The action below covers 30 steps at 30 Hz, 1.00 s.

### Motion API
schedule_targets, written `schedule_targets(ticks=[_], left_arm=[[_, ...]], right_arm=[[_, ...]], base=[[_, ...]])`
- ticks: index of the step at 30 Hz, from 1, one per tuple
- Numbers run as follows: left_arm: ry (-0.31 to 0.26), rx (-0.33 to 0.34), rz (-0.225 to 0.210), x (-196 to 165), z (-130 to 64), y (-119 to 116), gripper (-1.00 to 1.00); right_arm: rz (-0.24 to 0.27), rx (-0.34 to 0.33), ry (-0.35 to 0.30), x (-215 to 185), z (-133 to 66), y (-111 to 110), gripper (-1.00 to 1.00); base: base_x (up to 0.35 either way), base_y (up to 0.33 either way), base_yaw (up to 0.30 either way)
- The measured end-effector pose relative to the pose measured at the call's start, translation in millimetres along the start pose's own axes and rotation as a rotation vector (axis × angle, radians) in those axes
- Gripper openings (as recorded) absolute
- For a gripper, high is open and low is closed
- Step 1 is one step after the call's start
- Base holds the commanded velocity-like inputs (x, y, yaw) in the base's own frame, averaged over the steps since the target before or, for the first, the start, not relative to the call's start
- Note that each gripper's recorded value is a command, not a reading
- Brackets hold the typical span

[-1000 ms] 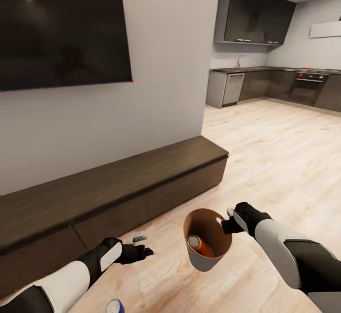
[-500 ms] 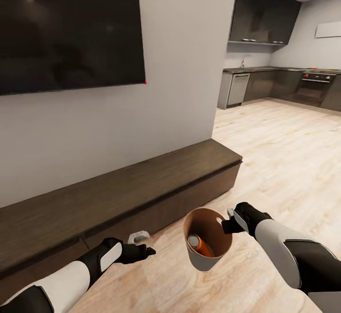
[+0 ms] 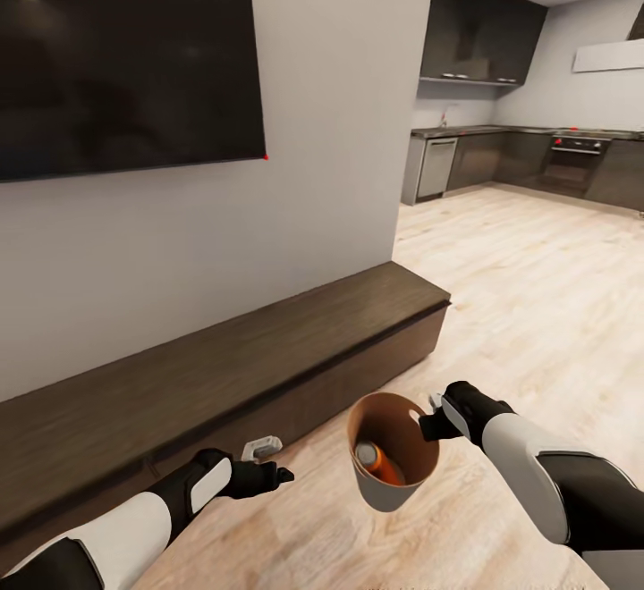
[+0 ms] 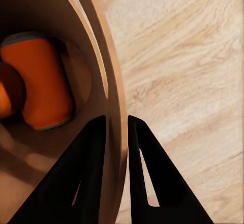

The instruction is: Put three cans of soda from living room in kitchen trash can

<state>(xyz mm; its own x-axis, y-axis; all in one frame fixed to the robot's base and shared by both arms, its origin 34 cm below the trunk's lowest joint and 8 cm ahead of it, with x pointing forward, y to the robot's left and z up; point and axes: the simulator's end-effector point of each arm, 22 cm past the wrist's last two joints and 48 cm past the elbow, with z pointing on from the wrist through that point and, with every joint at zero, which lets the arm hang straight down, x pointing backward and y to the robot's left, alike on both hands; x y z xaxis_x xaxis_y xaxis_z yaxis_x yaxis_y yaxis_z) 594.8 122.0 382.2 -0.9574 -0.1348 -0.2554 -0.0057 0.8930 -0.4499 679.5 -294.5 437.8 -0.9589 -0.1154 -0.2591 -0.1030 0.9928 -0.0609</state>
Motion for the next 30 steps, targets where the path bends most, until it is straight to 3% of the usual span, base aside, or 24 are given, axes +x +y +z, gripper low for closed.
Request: schedule_targets(ticks=[4, 9, 15, 30], left_arm=[[0.000, 0.000, 0.000, 0.0, 0.0, 0.0, 1.00], [0.000, 0.004, 0.000, 0.0, 0.0, -0.8, 1.00], [0.000, 0.002, -0.001, -0.1, 0.0, -0.4, 1.00], [0.000, 0.000, 0.000, 0.1, 0.2, -0.5, 1.00]], right_arm=[[0.022, -0.017, -0.003, -0.8, -0.2, 3.3, -1.00], [-0.014, 0.010, 0.002, 0.4, 0.0, -2.1, -1.00], [0.019, -0.016, -0.003, -0.9, -0.2, 4.1, -1.00], [-0.006, 0.004, -0.011, -2.8, -0.2, -0.2, -1.00]], base=[[0.001, 0.066, -0.265], [0.000, 0.041, -0.163], [0.000, 0.065, -0.045], [-0.021, 0.027, -0.048]])
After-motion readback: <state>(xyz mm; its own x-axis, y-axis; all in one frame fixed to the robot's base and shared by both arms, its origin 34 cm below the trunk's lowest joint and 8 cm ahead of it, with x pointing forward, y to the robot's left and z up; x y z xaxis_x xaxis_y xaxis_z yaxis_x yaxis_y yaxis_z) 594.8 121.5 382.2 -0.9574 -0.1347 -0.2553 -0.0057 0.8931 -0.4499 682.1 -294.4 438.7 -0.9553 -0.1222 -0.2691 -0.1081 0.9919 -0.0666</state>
